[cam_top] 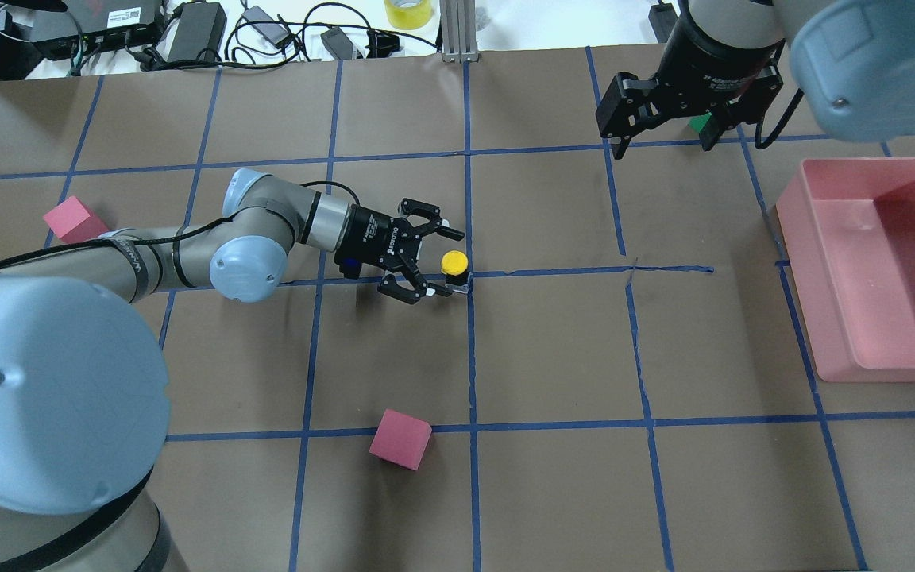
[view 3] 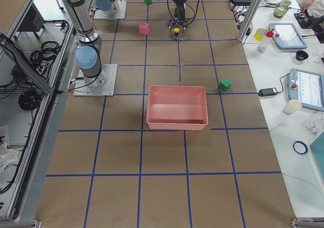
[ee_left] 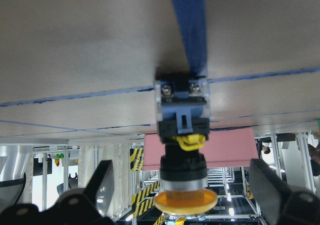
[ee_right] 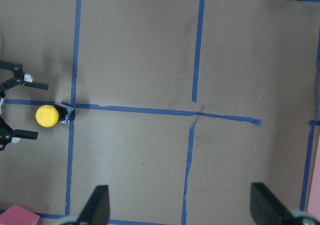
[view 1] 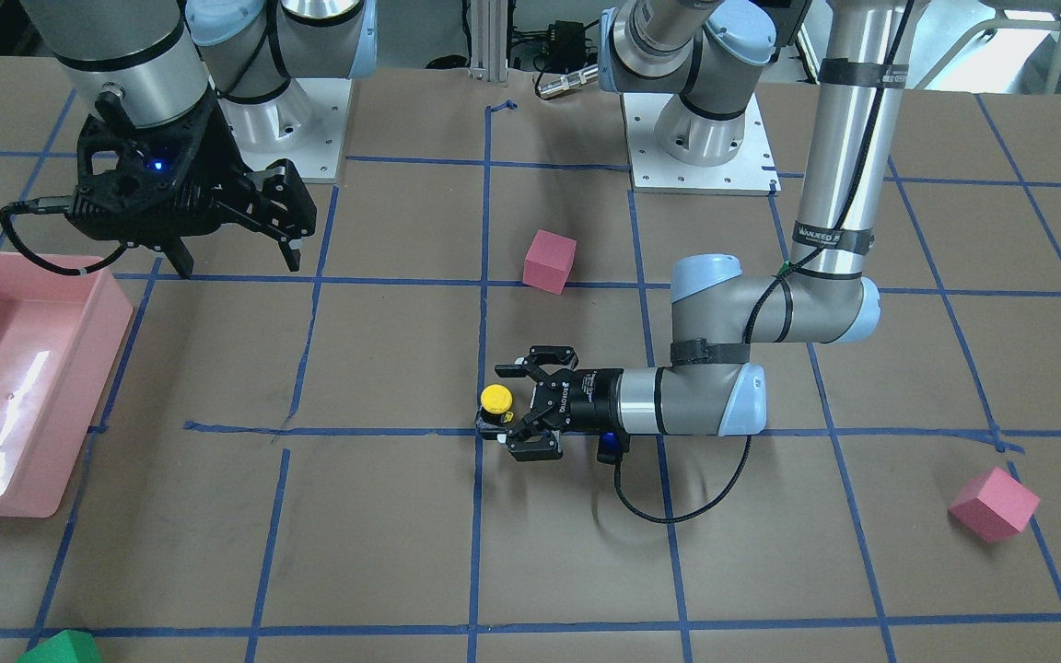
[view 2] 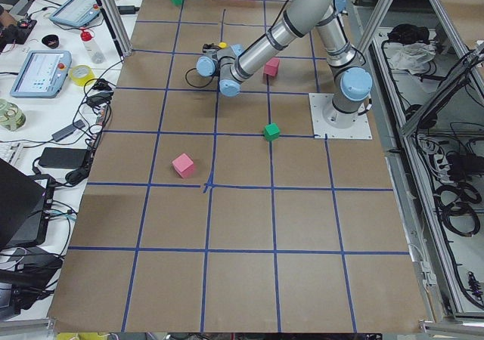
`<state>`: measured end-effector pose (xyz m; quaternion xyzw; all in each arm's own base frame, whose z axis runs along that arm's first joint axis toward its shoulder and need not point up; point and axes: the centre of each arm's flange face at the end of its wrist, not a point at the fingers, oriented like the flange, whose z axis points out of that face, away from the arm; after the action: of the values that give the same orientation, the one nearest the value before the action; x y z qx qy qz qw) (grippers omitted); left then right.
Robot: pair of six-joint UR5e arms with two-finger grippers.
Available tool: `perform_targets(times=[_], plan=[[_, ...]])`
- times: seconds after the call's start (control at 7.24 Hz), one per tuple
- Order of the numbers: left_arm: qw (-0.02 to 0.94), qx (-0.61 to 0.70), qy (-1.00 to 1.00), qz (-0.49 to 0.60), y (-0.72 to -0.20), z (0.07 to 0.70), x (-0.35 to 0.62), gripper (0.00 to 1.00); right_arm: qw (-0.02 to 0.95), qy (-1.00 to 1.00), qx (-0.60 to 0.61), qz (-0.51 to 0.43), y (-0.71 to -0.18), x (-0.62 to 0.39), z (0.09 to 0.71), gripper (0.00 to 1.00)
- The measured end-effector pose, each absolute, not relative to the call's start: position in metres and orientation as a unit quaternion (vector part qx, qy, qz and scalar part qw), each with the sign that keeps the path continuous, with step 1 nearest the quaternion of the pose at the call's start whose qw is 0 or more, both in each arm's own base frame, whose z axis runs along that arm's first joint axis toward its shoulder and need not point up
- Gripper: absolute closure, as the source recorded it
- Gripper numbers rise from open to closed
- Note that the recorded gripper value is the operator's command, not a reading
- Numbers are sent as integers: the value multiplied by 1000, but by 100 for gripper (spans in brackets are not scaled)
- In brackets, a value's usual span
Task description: Align button upright
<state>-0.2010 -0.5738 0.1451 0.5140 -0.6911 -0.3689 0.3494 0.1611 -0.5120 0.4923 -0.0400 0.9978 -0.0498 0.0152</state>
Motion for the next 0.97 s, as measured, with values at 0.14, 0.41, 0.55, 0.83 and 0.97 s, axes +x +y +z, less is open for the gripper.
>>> perform_targets(times=[0.14,0.41,0.55,0.83,0.97], plan=[[336,520,-710,-337,-584,172,-191,0,15,998,-40,-49,-512,161,492,0],[311,534,-745,-250,-608,238,-161,0,15,998,-40,-49,-512,161,492,0],[285,512,-789,-185,-613,266,-148,0,15,998,-40,-48,-512,161,492,0],[155,385,-909,-42,-609,312,-113,0,14,998,-41,-48,-511,162,492,0],[80,304,-949,-7,-599,339,-96,0,14,998,-41,-49,-511,162,492,0]])
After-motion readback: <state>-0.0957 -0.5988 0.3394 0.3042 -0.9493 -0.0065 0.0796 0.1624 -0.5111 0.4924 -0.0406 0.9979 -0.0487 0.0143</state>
